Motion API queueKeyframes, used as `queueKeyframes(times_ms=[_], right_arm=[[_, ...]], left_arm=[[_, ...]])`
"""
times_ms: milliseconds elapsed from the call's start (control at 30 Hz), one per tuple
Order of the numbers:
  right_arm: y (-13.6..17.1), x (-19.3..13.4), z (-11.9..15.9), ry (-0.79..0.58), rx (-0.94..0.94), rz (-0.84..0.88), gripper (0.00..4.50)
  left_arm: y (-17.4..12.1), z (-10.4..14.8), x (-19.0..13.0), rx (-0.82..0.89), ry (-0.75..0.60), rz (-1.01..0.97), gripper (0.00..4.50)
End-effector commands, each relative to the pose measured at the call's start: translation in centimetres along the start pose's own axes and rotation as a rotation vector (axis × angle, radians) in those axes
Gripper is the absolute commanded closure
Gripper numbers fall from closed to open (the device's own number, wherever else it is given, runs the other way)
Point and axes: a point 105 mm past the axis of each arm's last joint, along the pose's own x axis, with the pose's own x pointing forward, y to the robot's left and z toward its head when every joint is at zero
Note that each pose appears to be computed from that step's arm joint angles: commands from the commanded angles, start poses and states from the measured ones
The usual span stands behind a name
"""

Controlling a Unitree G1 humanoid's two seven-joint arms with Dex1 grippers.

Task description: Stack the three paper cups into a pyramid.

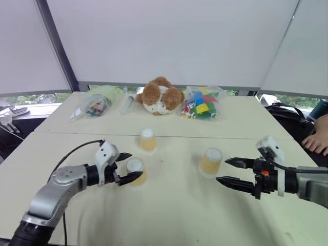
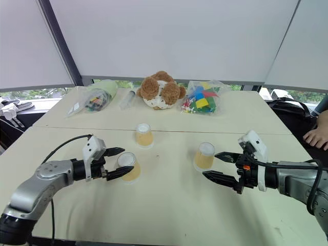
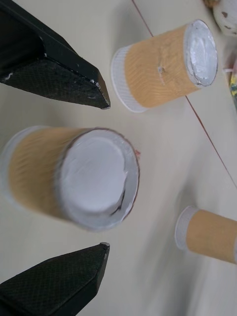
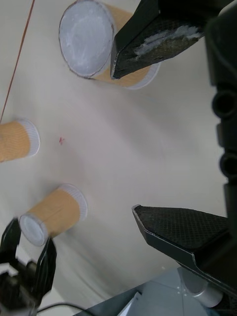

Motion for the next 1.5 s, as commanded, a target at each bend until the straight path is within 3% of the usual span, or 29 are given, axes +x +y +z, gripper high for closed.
queueKeyframes(times_ms=[33, 67, 200, 233, 367, 600, 867, 1000, 1033, 1167, 1300, 1500], right_arm=[[0.4, -0.2, 1.0, -0.031, -0.033, -0.009, 0.07], [0.4, -0.2, 1.0, -0.032, -0.033, -0.01, 0.07], [0.4, -0.1, 1.2, -0.039, -0.037, -0.015, 0.0], [0.3, -0.1, 1.2, -0.04, -0.038, -0.017, 0.0], [0.2, 0.0, 1.1, -0.042, -0.035, -0.019, 0.0], [0.8, -0.2, 0.2, 0.002, -0.012, 0.0, 0.0], [1.6, -1.0, -0.3, 0.007, 0.005, -0.035, 0.0], [2.0, -0.9, -0.5, 0.01, 0.009, -0.035, 0.0], [2.0, -0.9, -0.5, 0.01, 0.009, -0.037, 0.0], [1.7, -1.0, -0.5, 0.005, 0.015, -0.049, 0.0], [1.4, -1.1, -0.7, 0.017, 0.019, -0.05, 0.0], [0.8, 0.0, -0.4, -0.005, 0.016, -0.017, 0.0]], left_arm=[[-0.2, 0.2, 0.7, 0.033, -0.02, -0.035, 0.0], [-0.2, 0.1, 0.9, 0.033, -0.024, -0.039, 0.0], [-0.2, 0.1, 1.2, 0.034, -0.044, -0.047, 1.78], [-0.2, 0.1, 1.2, 0.037, -0.047, -0.045, 2.05], [-0.8, 1.6, 1.7, 0.042, -0.1, -0.066, 2.05], [-7.2, 2.4, 6.0, 0.069, -0.133, -0.291, 2.05], [-7.5, 2.8, 9.6, 0.084, -0.173, -0.336, 2.05], [-7.7, 2.9, 9.9, 0.088, -0.18, -0.37, 0.1], [-7.6, 2.9, 9.9, 0.086, -0.18, -0.371, 0.04], [-6.7, 4.1, 9.6, 0.159, -0.212, -0.292, 0.04], [-4.6, 7.5, 7.3, 0.182, -0.289, -0.162, 0.04], [3.2, 9.1, 4.6, 0.245, -0.311, 0.322, 0.04]])
